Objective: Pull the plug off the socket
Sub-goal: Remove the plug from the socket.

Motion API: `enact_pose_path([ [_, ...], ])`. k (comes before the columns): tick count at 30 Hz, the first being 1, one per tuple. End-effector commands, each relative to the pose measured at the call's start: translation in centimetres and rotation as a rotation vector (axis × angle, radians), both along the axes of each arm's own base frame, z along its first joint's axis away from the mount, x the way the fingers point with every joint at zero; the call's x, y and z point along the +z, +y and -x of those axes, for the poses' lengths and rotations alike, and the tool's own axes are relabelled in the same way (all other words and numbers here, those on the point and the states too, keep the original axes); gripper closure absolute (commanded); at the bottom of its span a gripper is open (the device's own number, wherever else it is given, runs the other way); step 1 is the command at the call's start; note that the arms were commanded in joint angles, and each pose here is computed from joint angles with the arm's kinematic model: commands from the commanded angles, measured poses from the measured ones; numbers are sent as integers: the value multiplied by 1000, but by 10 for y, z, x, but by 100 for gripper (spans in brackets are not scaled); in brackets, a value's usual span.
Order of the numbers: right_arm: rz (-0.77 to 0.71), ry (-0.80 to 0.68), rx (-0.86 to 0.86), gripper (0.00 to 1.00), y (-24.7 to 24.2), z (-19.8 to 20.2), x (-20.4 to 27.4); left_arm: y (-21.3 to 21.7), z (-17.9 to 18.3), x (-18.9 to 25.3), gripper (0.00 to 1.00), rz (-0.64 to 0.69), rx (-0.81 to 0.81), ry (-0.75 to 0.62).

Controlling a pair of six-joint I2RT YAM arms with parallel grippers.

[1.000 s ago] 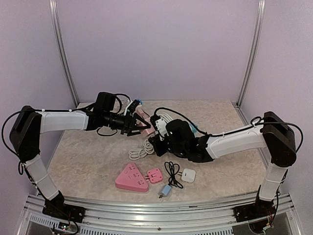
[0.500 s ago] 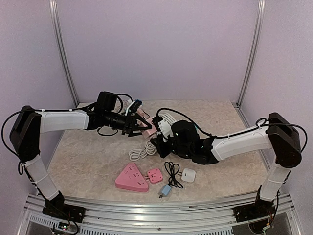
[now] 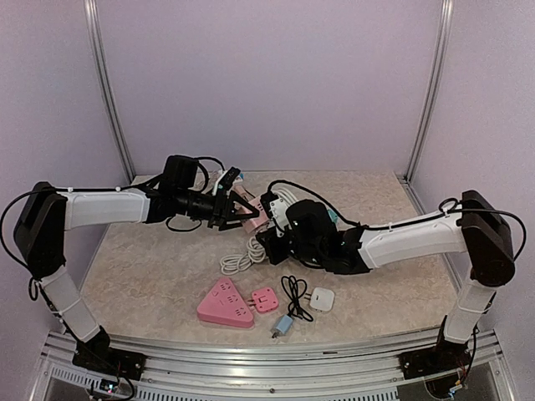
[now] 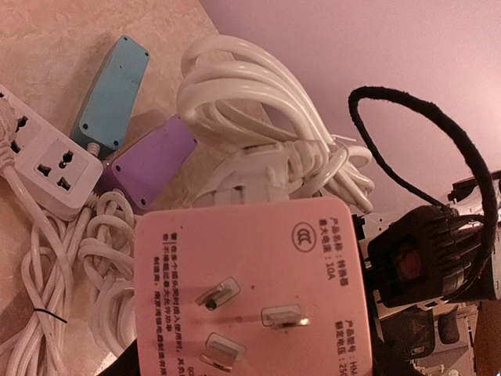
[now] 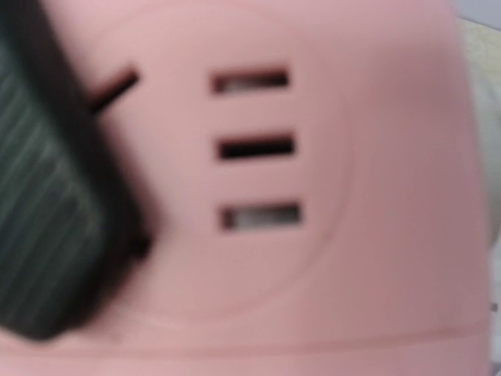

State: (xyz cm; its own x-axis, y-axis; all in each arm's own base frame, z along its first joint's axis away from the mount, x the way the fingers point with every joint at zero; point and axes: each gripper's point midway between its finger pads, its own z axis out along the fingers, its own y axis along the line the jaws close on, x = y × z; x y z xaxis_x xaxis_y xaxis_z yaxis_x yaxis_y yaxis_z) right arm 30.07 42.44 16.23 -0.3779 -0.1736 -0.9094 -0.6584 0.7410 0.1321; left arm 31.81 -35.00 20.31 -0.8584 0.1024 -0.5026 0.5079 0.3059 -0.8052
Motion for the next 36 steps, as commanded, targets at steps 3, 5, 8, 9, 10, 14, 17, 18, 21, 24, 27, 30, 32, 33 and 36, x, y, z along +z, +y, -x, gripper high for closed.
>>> enact_pose_path([
  [3,-71,23,-178,100,-12,-24,22,9,-10,29,84,37,41,-136],
  [5,-71,33,-196,100,-13,-26,23,9,-10,29,84,37,40,-136],
  [8,-77,45,-219,100,-14,-29,25,9,-10,29,85,36,40,-138],
  [9,-78,47,-224,100,-14,-30,26,9,-10,29,86,36,40,-137],
  [10,-84,46,-224,100,-12,-30,28,9,-9,29,86,36,39,-138],
  [14,-91,35,-217,100,-10,-31,33,9,-10,30,86,35,36,-139],
  [17,-85,5,-177,100,-8,-28,35,10,-12,29,85,25,33,-139],
  [18,-79,-7,-156,100,-6,-26,36,10,-13,28,85,20,32,-137],
  [21,-44,-56,-104,100,-4,-21,40,10,-14,28,85,18,22,-135],
  [24,-6,-108,-45,100,-1,-12,45,11,-16,29,86,15,17,-140],
  [27,43,-150,18,100,4,-2,45,12,-16,30,86,8,13,-145],
  [30,87,-182,72,100,12,8,43,12,-17,31,86,7,12,-155],
  [32,104,-195,104,100,17,15,43,12,-17,32,86,8,12,-161],
  [33,111,-199,117,100,19,18,42,12,-17,32,86,8,12,-162],
  [36,124,-212,151,100,25,25,40,12,-18,34,87,9,13,-167],
])
